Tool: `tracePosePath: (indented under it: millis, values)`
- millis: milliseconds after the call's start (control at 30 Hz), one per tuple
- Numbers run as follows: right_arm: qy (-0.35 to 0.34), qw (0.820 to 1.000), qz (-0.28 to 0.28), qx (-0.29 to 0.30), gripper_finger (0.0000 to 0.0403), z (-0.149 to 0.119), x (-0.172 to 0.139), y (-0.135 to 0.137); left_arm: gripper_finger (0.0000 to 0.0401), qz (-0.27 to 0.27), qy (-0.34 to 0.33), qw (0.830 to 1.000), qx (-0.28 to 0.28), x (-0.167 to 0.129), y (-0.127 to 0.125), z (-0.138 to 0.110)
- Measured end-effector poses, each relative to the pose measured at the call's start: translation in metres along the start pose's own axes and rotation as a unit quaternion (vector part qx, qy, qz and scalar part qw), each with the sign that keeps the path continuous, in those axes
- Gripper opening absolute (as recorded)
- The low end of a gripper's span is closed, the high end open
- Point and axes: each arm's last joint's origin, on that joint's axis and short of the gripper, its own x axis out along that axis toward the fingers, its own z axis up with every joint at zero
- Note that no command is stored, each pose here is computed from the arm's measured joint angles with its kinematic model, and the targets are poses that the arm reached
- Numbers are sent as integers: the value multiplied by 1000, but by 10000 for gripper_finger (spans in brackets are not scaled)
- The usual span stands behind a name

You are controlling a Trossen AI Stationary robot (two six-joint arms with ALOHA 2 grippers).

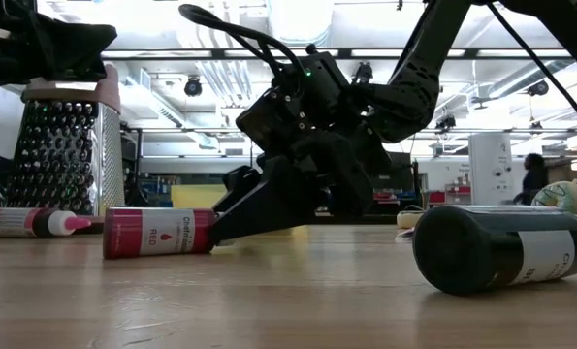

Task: Pick & Place Food Item
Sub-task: Put the red food coloring into the yellow bin

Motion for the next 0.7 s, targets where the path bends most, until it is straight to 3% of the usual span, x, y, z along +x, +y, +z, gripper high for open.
tracePosePath:
  millis: [200, 500, 700]
  values:
    - [0, 1000, 0, -7, 207, 0, 0, 0, 13, 0, 0, 1000, 0, 0, 0, 0]
    - [0, 1000, 1, -8, 160, 0, 0, 0, 13, 0, 0, 1000, 0, 0, 0, 0]
    - [1, 1000, 2, -7, 154, 0, 0, 0, 13, 0, 0, 1000, 0, 0, 0, 0]
